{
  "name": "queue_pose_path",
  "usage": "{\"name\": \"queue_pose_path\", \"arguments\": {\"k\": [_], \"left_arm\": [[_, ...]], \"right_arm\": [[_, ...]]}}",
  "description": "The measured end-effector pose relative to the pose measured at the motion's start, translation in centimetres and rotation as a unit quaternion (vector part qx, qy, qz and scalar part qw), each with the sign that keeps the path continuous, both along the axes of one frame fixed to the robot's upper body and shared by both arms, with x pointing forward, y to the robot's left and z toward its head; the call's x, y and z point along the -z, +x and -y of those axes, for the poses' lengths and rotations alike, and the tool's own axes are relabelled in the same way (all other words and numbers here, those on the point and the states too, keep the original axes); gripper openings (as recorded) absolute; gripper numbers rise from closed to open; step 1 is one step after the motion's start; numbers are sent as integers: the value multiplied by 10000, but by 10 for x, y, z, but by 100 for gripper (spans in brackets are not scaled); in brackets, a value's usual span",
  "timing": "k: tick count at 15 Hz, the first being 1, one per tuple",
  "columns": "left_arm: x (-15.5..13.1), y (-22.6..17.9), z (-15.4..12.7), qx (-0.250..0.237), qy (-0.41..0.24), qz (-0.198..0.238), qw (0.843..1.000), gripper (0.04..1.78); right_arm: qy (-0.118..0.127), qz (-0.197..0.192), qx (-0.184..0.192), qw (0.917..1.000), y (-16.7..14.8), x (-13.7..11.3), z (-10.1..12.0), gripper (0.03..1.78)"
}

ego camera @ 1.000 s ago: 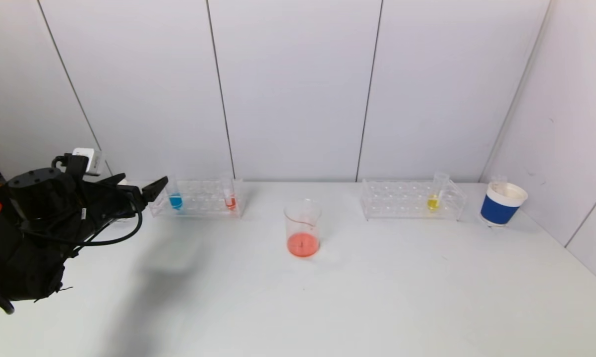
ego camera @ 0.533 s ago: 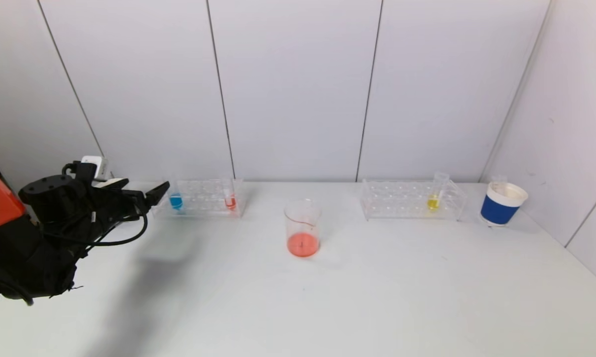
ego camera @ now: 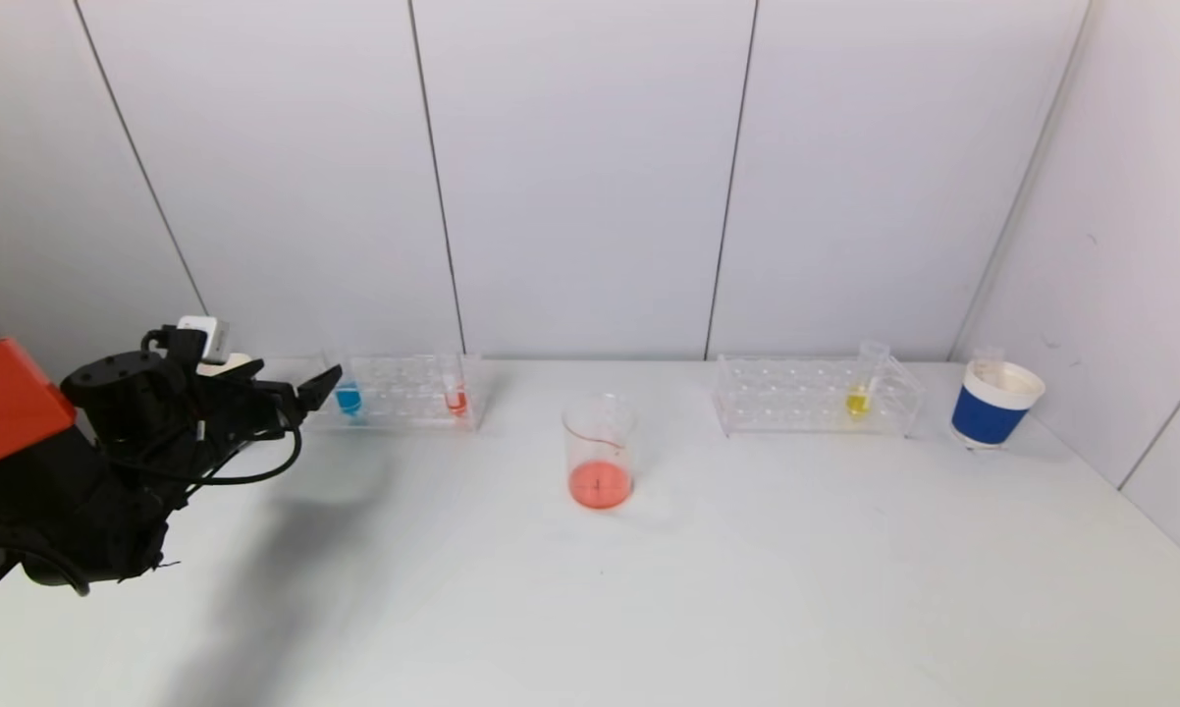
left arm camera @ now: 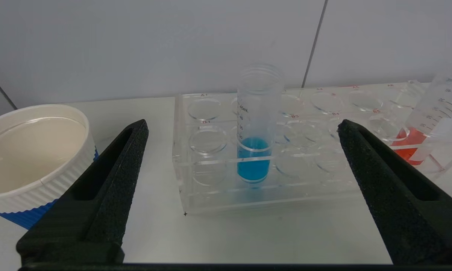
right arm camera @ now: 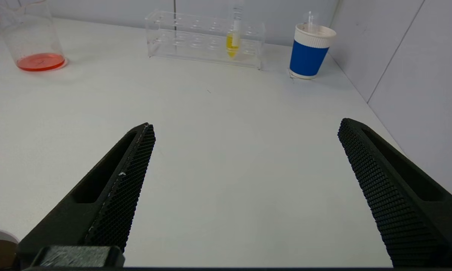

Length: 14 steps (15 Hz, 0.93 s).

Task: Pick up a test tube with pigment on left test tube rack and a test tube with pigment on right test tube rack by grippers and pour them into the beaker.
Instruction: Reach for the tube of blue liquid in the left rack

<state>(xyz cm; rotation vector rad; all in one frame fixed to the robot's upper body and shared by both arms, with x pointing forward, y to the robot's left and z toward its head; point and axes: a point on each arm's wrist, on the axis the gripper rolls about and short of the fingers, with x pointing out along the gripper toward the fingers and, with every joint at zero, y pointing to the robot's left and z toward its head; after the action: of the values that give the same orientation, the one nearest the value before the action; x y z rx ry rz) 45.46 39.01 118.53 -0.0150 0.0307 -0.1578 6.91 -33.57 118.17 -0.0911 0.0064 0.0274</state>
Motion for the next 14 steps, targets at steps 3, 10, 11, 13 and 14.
{"name": "queue_pose_path", "arguments": {"k": [3, 10, 11, 13, 14], "left_arm": [[2, 5, 0, 8, 9, 23, 10000, 176], [5, 17, 2, 62, 38, 85, 9999, 176], [6, 19, 2, 70, 39, 90, 9999, 176], [7, 22, 3, 89, 42, 109, 9999, 176], [7, 24, 3, 92, 45, 129, 9999, 176]], "right_arm": [[2, 0, 0, 10000, 0, 0, 0, 177], [2, 0, 0, 10000, 0, 0, 0, 177], [0, 0, 0, 10000, 0, 0, 0, 177], [0, 0, 0, 10000, 0, 0, 0, 177], [0, 2, 2, 10000, 0, 0, 0, 177]]}}
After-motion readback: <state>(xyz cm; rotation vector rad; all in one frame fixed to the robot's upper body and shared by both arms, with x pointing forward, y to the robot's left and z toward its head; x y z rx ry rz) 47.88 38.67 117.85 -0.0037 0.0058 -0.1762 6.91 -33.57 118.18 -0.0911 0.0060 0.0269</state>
